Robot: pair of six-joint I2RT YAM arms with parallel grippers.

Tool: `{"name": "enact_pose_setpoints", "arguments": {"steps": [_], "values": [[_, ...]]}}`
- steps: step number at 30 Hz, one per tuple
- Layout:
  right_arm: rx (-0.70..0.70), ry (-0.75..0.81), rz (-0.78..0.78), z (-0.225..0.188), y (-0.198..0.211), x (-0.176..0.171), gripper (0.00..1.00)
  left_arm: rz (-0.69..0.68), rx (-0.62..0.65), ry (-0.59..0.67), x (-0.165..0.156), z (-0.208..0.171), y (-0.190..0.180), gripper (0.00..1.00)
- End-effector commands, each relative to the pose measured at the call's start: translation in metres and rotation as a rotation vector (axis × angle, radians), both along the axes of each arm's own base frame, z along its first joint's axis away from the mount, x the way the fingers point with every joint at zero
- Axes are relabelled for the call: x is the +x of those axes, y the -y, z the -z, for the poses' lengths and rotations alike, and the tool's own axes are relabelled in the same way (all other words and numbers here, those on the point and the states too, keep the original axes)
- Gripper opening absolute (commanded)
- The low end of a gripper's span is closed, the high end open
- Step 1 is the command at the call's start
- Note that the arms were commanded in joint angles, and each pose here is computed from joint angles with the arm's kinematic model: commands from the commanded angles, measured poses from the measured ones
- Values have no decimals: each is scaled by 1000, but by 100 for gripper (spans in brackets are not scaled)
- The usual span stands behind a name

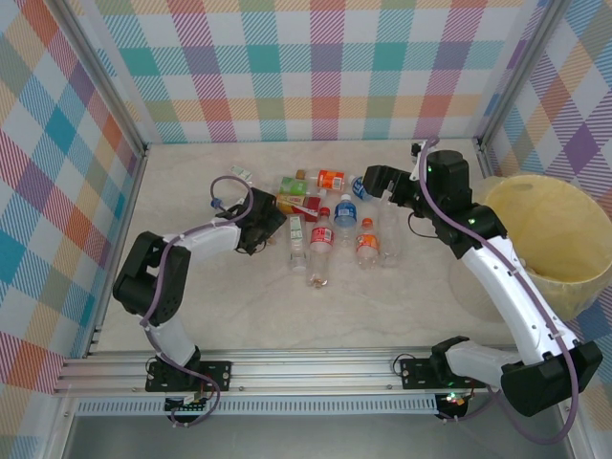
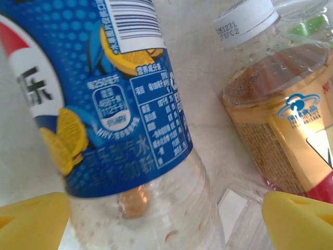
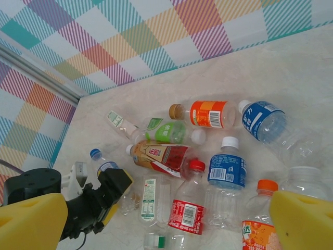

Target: Put the plastic bottles in the bin

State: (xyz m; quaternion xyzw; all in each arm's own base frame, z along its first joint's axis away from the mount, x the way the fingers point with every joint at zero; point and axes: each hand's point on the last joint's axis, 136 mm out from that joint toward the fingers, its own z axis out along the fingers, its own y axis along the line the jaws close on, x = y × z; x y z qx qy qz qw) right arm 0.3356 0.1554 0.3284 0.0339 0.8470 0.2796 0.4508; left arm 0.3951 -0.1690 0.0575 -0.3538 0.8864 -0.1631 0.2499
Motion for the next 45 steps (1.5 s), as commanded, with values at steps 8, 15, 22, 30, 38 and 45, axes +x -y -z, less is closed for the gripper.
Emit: {"name": "enact_pose_setpoints", "arguments": {"steps": [8, 15, 22, 30, 38, 45], "values": [[-15, -34, -8, 10, -1, -4, 100, -12, 21, -5, 1, 16, 3, 74], [-33, -31, -29, 14, -3, -5, 100, 23, 41, 7, -1, 16, 2, 67], [-9, 25, -79, 8, -9, -10, 100, 87, 65, 77, 0, -3, 2, 62], [75, 139, -162, -10, -22, -20, 100, 222, 104, 190, -7, -48, 2, 56], [150, 99, -92, -9, -19, -13, 100, 549, 79, 401, -30, -129, 40, 56], [357, 33, -151, -24, -45, -5, 100, 827, -91, 569, -63, -190, 97, 56]]}}
